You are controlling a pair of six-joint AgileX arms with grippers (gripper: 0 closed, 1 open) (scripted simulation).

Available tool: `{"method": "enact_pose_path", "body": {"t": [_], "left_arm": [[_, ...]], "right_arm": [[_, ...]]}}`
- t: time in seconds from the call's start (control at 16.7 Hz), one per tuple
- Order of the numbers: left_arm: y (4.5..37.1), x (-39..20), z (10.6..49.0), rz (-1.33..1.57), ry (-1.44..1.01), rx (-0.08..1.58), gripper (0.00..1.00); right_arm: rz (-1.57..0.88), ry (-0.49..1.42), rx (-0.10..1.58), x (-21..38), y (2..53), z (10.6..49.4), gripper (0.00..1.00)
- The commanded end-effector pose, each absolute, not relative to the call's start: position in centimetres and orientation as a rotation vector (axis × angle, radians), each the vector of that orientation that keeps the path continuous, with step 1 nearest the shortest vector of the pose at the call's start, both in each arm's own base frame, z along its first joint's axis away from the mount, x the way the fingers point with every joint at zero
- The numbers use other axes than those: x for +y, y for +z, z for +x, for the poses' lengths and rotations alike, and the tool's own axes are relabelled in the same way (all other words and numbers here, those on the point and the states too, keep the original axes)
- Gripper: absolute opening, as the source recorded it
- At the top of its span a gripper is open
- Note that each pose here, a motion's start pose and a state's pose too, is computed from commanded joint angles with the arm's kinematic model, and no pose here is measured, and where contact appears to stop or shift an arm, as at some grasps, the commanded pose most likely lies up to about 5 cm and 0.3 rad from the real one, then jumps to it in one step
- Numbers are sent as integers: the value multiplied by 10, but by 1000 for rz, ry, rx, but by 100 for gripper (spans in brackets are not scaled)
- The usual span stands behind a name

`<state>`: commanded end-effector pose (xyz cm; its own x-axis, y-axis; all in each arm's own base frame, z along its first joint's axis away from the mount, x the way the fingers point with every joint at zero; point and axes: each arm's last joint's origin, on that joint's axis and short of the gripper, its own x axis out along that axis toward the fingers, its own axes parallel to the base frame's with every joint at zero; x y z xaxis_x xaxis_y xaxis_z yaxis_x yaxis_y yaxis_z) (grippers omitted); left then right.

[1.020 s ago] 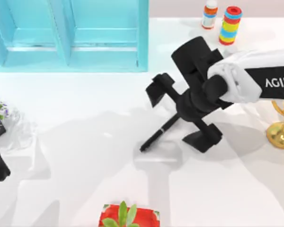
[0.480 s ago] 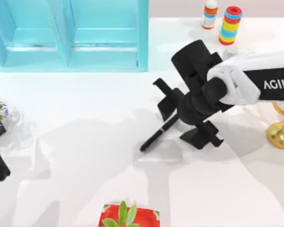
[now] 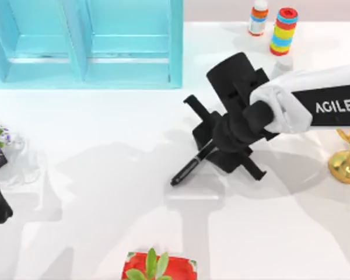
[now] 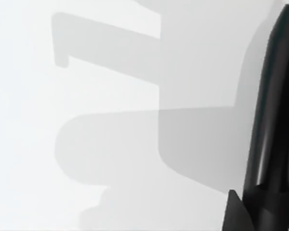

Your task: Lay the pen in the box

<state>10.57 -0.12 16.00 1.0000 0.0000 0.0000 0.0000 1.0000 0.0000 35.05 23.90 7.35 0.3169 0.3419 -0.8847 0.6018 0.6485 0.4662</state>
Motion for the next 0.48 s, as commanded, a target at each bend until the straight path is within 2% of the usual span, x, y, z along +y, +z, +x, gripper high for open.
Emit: {"method": "enact_pose_path", "body": {"t": [0.06, 0.24, 0.48], "left_arm": [[160, -1, 106, 0, 0, 0, 100], [160, -1, 106, 0, 0, 0, 100], [160, -1, 106, 0, 0, 0, 100]], "right_arm": [[892, -198, 1278, 233, 103, 348, 0], [895, -204, 1271, 234, 114, 351, 0], [887, -211, 1272, 234, 158, 352, 0]]}}
